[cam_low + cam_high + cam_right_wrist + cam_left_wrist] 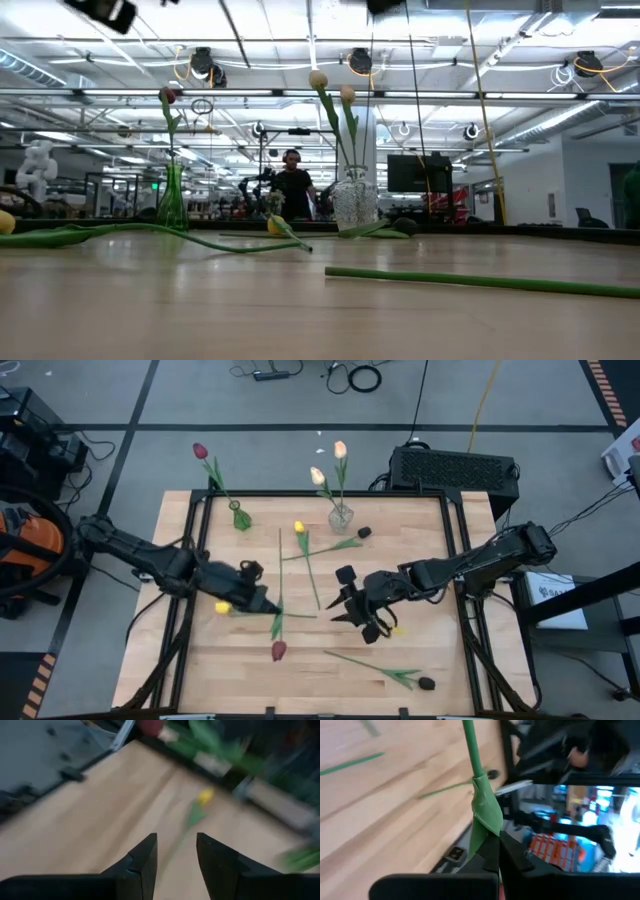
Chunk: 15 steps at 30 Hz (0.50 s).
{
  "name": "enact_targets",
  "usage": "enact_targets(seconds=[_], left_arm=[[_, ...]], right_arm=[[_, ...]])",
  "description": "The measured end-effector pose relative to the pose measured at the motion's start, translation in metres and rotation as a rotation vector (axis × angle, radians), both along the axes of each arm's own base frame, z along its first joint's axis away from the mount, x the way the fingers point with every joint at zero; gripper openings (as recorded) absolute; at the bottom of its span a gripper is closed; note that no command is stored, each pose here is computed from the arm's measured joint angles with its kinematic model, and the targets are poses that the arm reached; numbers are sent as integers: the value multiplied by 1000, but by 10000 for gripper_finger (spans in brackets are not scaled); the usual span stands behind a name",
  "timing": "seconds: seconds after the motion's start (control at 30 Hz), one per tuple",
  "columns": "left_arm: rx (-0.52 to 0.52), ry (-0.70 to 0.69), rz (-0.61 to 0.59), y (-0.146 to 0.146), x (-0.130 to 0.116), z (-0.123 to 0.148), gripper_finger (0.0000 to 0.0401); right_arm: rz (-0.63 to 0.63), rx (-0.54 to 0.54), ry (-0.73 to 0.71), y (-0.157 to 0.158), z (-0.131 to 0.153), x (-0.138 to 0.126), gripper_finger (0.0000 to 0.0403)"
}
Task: Sort flowers into vase by color
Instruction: Put the red tulip into the green vase
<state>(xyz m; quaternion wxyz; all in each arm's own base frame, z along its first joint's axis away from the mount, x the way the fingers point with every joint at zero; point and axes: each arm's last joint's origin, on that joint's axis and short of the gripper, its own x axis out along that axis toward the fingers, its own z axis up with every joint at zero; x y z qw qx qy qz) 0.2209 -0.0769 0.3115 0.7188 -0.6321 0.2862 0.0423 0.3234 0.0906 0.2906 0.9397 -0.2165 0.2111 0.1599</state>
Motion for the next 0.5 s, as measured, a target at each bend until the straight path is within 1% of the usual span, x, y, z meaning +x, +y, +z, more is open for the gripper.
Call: enact_targets(seconds=[0.1,0.17,0.23,0.3,0.4,0.5], left_arm=[[-11,-75,-31,8,6,6,1],[-17,-103,-49,12,10,8,0],[-22,-110,-63,15,11,8,0],[-26,-121,-73,18,14,9,0],[-27,-120,-82,20,14,9,0],[-31,-119,-84,22,15,9,0]], right_arm=[[1,-255,-100,8,15,5,130],[-27,-387,-136,9,19,11,130],[-43,-469,-158,8,19,16,130],[-33,-533,-188,7,17,23,130],[-36,-678,-221,9,10,32,130],[-58,-753,-291,11,11,40,130]])
